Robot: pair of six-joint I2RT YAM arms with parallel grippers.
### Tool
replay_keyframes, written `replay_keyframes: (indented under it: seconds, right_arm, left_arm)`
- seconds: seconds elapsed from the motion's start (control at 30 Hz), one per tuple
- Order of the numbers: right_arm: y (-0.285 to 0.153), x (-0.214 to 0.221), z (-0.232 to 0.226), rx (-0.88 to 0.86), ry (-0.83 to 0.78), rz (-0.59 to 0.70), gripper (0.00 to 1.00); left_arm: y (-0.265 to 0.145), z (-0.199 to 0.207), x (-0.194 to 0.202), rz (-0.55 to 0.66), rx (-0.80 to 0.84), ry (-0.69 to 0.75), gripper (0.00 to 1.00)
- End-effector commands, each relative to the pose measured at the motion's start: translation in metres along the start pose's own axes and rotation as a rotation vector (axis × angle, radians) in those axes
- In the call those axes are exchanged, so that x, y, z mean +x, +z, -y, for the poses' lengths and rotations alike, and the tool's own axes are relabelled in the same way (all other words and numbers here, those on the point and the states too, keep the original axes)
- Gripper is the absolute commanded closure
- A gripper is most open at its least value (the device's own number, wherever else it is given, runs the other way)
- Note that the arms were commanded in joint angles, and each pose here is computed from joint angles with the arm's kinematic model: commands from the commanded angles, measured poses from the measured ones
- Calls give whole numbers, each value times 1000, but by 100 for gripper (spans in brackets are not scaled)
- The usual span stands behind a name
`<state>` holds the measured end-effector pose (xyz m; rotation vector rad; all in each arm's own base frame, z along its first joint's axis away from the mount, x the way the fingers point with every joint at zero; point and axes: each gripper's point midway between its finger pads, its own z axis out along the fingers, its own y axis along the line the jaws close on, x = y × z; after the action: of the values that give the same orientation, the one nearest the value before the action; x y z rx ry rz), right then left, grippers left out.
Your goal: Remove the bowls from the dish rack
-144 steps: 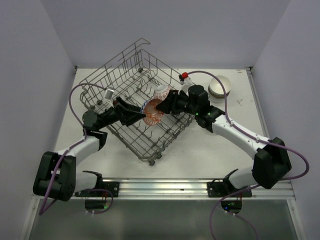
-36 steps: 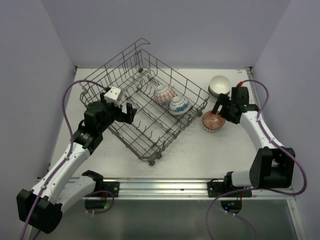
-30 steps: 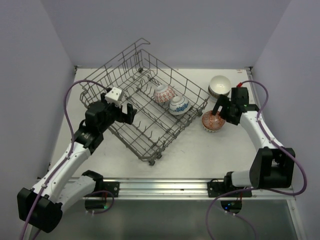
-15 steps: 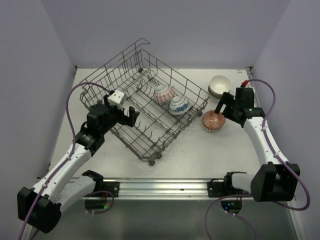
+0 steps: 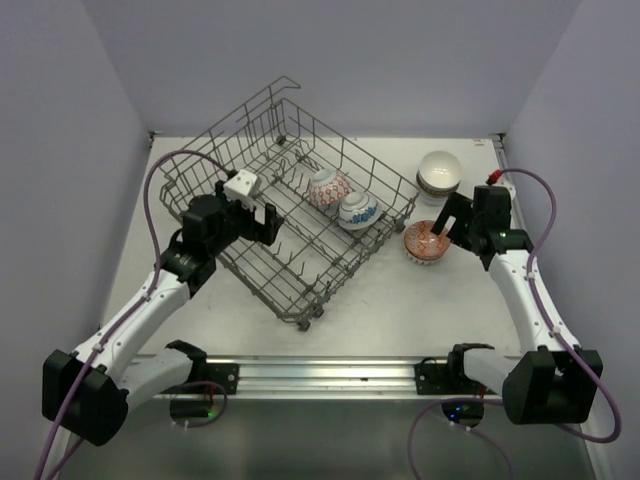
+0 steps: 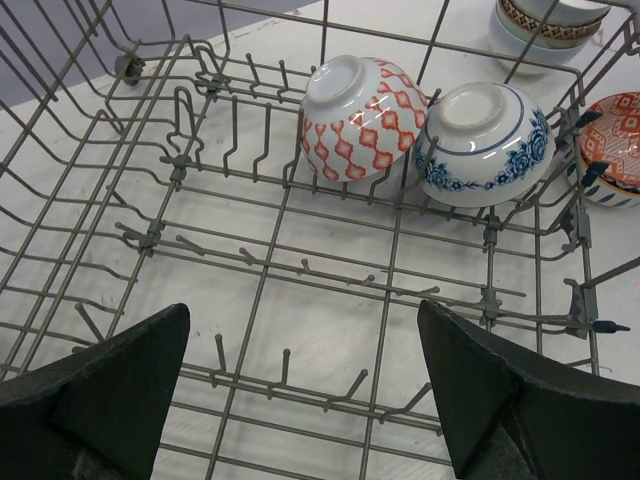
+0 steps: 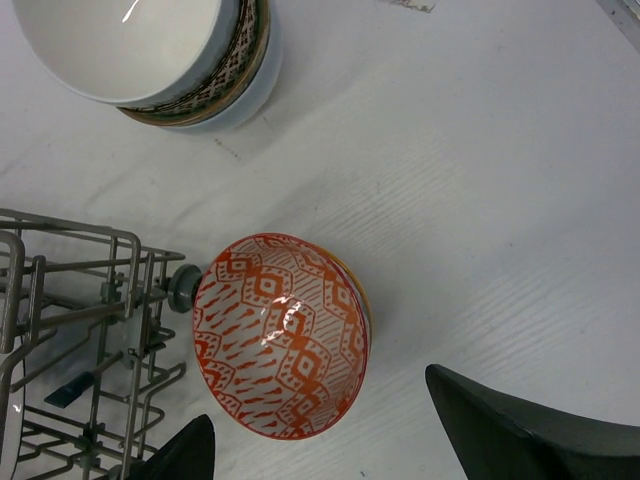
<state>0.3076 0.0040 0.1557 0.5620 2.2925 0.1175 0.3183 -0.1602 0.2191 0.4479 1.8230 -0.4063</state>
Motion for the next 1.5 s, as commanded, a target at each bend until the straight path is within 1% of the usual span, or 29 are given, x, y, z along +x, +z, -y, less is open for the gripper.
replay_keyframes:
  seconds: [0.0,0.03,0.07,0.1,0.13,0.17,0.2,0.23,0.27,0.3,0.37,0.43,0.47,0.53,0.57,0.67,0.7,0.8,0.83,0.87,1.07,1.23,1.4,1.47]
  right_arm:
    - [-4,-12,-2,-11,25,61,7]
    - [-5,-13,-3,-14,26,65,8]
    - [-6,-13,-2,-10,25,70,9]
    - [-7,-13,0,-7,24,78,12]
    - [-8,-13,1,-2,24,84,16]
    - [-7,-12,4,11,24,84,21]
    - [-6,-10,9,36,26,88,37]
    - [-3,-8,12,50,26,80,46]
    - [0,-6,14,66,29,72,52]
    - [3,-4,16,76,28,59,64]
    - [9,3,17,89,24,19,75]
    - [12,6,18,98,23,7,81]
    - [15,5,28,127,43,3,85]
    - [16,5,31,141,45,5,89]
    - [18,6,32,145,44,0,92]
    - [21,8,34,160,40,-10,96]
    - [25,11,35,168,41,-23,97]
    - [34,18,36,175,40,-58,100]
    - [36,19,36,173,39,-63,100]
    - [38,20,35,168,40,-67,100]
    - [42,27,34,150,38,-81,100]
    - [30,13,33,148,36,-26,100]
    - [20,2,21,76,31,26,100]
    - [23,7,20,71,30,3,100]
  left_arm:
    - [12,6,-68,132,29,23,0]
    - [25,5,-63,102,33,21,0]
    - [30,6,-70,106,41,23,0]
    - [34,8,-88,131,57,28,0]
    - [40,9,-94,136,66,26,0]
    - [53,10,-91,116,77,21,0]
    - [59,12,-93,117,91,14,0]
    - [63,12,-107,139,96,17,0]
    - [74,12,-101,121,103,13,0]
    - [78,14,-104,123,117,11,0]
    - [88,16,-104,121,133,12,0]
    - [94,19,-95,101,155,14,0]
    - [94,19,-91,95,160,14,0]
    - [92,20,-83,91,167,25,0]
    - [91,19,-70,81,162,27,0]
    - [84,16,-62,94,138,39,0]
    - [83,15,-52,77,136,45,0]
    - [79,17,-51,70,116,75,0]
    - [79,19,-53,73,116,77,0]
    - [78,21,-54,75,118,111,0]
    - [72,26,-59,90,115,128,0]
    - [69,26,-62,98,108,132,0]
    - [69,26,-61,98,108,132,0]
    - [70,27,-59,93,110,132,0]
